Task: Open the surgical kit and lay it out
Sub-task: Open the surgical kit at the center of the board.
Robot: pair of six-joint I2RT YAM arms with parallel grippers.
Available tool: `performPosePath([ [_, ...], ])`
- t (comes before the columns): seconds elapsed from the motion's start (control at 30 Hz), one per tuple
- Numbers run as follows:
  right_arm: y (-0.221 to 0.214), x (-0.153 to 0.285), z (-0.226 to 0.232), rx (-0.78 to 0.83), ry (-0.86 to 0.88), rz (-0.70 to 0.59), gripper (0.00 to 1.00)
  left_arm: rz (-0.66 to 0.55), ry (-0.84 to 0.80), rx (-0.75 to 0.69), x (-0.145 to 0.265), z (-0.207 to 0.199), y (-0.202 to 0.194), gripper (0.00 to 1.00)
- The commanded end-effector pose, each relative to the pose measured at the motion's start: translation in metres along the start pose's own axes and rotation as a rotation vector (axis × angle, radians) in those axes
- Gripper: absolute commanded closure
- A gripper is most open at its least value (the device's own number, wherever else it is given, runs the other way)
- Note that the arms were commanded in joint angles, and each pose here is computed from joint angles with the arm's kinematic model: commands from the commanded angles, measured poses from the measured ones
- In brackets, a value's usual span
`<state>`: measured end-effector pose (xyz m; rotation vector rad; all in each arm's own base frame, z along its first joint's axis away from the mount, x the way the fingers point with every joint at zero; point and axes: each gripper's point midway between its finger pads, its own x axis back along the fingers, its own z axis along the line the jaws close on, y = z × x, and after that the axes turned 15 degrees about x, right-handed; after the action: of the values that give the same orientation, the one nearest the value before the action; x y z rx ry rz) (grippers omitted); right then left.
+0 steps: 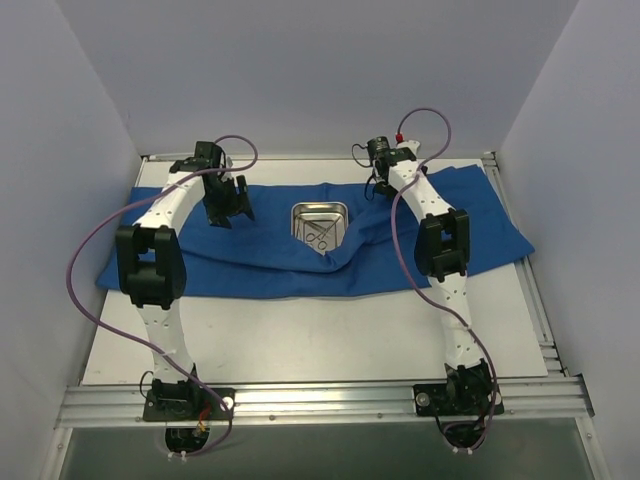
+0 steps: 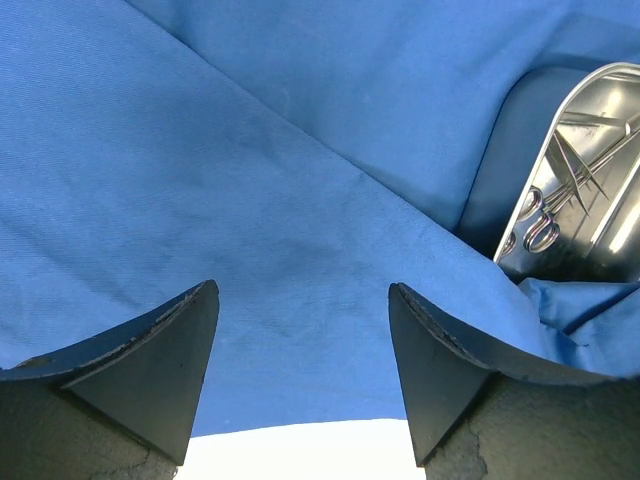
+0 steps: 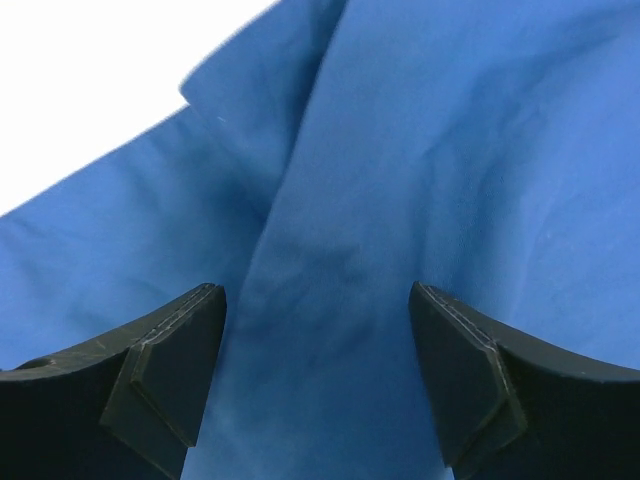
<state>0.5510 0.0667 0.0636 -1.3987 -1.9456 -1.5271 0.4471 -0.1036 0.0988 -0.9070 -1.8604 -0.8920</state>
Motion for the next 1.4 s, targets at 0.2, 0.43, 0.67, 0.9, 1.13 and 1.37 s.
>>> performPosePath([
  [0.2,-0.006,-0.027,-0.010,-0.029,-0.015,0.034,0.35,-0.062,0.005,-0.035,0.027,-0.001,0.005,0.22],
  [0.43,0.007,-0.017,-0.011,-0.048,0.025,0.017,0.99,-0.013,0.062,-0.033,0.017,0.006,0.002,0.19],
  [0.67,0.018,0.037,-0.045,-0.089,0.061,-0.032,1.00,-0.007,0.125,-0.022,-0.004,0.000,0.009,0.18],
  [0.9,-0.002,0.089,-0.077,-0.128,0.124,-0.074,1.00,0.034,0.302,0.049,-0.034,0.017,0.003,0.26],
  [1.13,-0.034,0.113,-0.090,-0.116,0.194,-0.110,1.00,-0.084,0.437,0.112,-0.041,0.033,0.018,0.26],
  [1.37,-0.043,0.105,-0.090,-0.105,0.227,-0.116,1.00,-0.163,0.367,0.132,-0.032,0.017,0.032,0.26],
])
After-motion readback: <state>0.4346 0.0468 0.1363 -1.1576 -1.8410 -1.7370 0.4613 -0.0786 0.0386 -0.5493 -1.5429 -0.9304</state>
